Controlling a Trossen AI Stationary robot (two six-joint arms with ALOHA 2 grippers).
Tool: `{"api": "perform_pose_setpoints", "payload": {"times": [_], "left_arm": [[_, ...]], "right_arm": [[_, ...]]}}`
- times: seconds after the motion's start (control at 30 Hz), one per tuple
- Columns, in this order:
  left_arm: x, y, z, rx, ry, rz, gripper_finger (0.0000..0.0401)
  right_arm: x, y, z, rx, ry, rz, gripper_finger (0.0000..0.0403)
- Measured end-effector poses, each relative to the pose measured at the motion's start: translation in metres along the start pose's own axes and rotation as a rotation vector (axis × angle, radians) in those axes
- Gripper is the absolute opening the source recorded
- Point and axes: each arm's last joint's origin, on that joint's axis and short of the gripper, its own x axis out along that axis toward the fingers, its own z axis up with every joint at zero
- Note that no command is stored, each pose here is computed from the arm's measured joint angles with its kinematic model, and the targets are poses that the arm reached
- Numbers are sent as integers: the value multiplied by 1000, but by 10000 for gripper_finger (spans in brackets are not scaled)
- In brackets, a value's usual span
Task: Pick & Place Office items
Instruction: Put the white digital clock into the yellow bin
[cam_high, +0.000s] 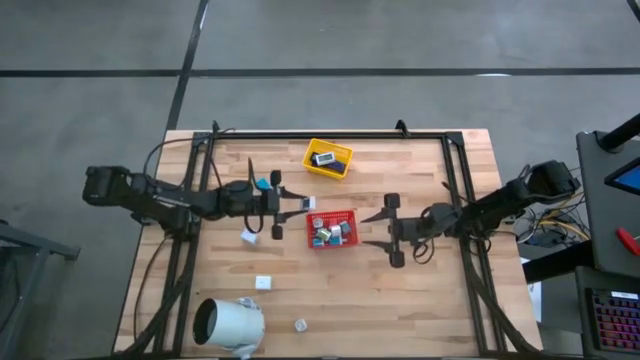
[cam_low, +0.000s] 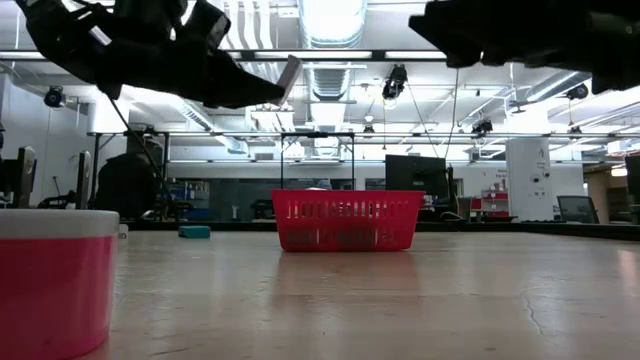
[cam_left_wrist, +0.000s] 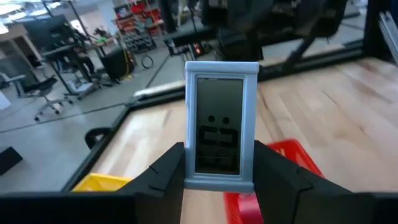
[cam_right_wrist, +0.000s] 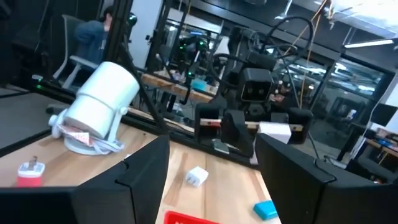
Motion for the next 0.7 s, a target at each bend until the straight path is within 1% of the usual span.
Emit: {"api": "perform_pose_setpoints", "payload": {"times": [0.13, 0.3, 0.5, 0.7], "left_arm": [[2, 12, 3, -26, -27, 9, 146], [16, 28, 5, -37, -22, 27, 146], [46, 52, 0, -55, 87, 48, 146], [77, 84, -5, -75, 205, 67, 146]], "right_arm": [[-6, -7, -8, 12, 12, -25, 233], [-8, -11, -13, 9, 30, -44, 233], [-11, -13, -16, -9, 46, -50, 233], [-14, -14, -21, -19, 66, -54, 233]]}}
